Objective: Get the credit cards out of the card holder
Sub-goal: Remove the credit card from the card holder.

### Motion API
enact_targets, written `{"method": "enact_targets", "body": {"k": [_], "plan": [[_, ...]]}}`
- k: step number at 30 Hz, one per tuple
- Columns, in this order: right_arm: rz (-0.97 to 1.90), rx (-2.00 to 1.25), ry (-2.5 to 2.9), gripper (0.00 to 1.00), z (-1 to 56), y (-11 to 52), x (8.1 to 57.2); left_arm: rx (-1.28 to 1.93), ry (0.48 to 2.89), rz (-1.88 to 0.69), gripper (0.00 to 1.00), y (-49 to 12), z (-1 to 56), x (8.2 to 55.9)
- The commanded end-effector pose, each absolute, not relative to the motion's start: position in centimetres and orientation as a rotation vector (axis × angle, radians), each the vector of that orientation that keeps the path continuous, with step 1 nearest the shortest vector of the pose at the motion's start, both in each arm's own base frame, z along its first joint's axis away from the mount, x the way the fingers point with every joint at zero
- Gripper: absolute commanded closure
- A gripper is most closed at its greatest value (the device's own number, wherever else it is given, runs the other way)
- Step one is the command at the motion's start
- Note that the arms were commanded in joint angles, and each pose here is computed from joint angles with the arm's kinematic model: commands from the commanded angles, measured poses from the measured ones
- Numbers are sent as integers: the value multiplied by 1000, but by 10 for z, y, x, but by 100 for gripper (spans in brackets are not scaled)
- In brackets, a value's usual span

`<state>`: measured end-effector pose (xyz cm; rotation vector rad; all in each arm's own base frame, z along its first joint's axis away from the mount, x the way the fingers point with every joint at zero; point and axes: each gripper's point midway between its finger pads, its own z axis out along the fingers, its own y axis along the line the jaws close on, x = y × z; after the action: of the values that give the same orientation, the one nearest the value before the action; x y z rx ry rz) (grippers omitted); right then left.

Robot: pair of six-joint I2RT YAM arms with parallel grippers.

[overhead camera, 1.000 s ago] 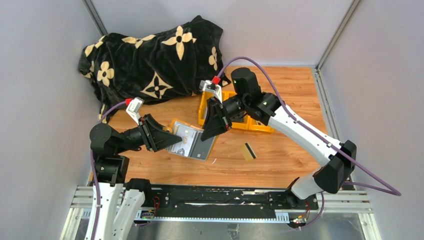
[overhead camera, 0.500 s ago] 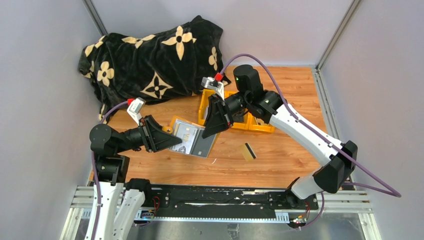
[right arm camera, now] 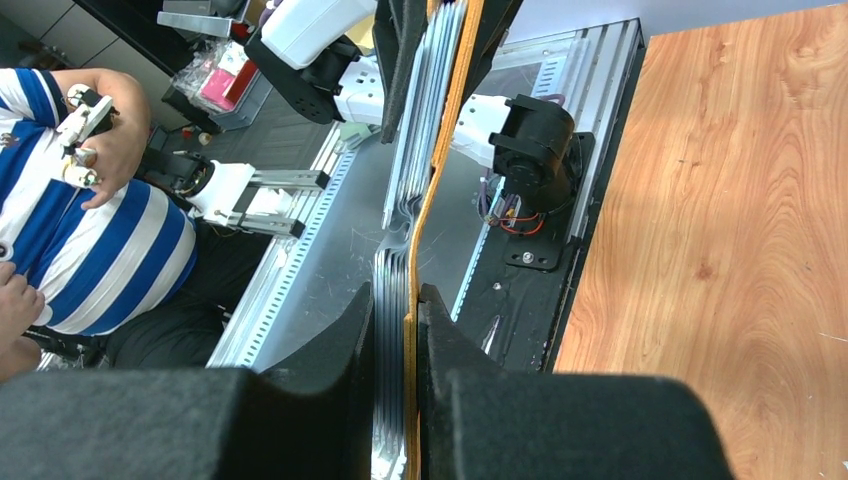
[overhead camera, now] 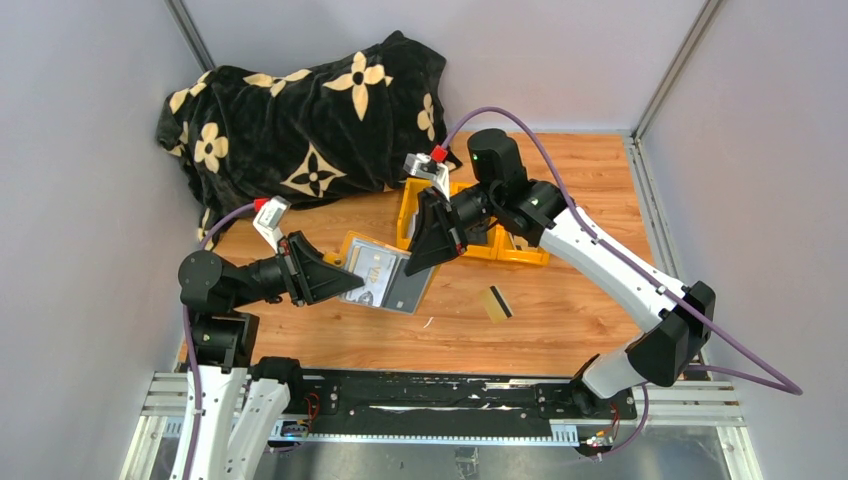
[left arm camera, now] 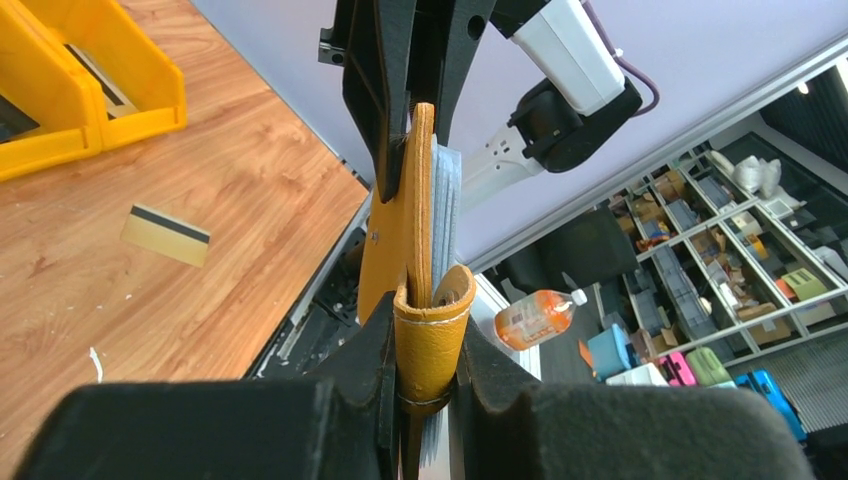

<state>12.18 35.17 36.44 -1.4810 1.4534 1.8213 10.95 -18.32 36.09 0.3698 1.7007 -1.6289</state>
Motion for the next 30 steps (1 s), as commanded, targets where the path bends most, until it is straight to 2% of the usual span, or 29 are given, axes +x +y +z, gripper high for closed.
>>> {"method": "enact_targets", "body": {"k": [1,3,5,6,9,12,18,21,26,30], "plan": [[1835,-1551,1341,100,381,355,107,331,1656,-1603,90,-182,364,116],[1835,-1554,1334,100,382,356,107,325,1655,-1601,91,-182,364,116],[1833,-1553,1330,100,383,357,108,321,1647,-1596,100,-181,365,117],[1827,-1548,1334,98,383,357,109,324,1641,-1596,100,-181,366,117],[1759,-1471,1394,72,380,356,128,323,1633,-1591,100,-181,369,119],[1678,-1287,1482,54,386,350,160,281,1634,-1573,100,-180,368,127],[1454,-835,1471,36,427,313,210,151,1650,-1419,100,-169,361,151],[1512,-790,1426,33,438,313,197,103,1639,-1331,100,-162,361,161],[1727,-883,1382,36,433,343,151,81,1617,-1353,100,-162,363,162],[1823,-913,1410,37,421,363,137,91,1603,-1365,100,-163,368,159]]}}
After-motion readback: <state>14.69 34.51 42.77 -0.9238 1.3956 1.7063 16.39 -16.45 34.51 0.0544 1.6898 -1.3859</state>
